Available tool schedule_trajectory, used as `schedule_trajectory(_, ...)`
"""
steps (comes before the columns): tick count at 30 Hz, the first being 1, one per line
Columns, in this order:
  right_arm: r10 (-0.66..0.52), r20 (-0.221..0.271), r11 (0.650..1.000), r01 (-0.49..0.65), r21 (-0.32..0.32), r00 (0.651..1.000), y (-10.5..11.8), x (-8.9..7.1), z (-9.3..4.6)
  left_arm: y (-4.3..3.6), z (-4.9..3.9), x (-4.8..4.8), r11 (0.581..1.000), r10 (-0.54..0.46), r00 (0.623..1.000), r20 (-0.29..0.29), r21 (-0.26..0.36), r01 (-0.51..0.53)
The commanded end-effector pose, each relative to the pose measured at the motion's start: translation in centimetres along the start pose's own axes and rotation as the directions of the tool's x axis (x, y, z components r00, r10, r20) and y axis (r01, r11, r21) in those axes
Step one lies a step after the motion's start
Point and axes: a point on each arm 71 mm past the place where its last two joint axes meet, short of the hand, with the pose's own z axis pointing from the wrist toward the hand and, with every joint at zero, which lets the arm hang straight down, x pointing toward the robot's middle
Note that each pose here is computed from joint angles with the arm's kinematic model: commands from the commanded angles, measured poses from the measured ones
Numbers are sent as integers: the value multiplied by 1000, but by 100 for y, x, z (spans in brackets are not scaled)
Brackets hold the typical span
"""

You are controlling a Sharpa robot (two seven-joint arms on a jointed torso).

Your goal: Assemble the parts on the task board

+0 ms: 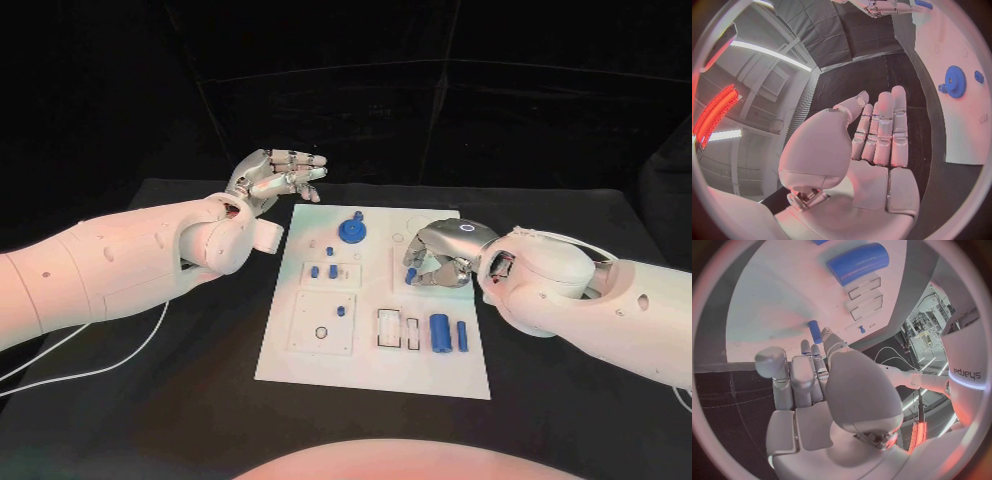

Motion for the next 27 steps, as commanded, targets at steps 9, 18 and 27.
schedule_trajectory(9, -11, -63, 1000, 11, -9, 998, 8, 49, 59, -16, 6, 7, 1000, -5, 1000, -4, 9, 5)
schedule_trajectory(18, -15, -65, 1000, 14, -16, 998, 26, 57, 92, -15, 7, 8, 1000, -5, 1000, -5, 9, 5)
schedule_trajectory(27, -16, 10, 1000, 16, -7, 1000, 28, 5, 85, -15, 7, 7, 1000, -5, 1000, -4, 9, 5)
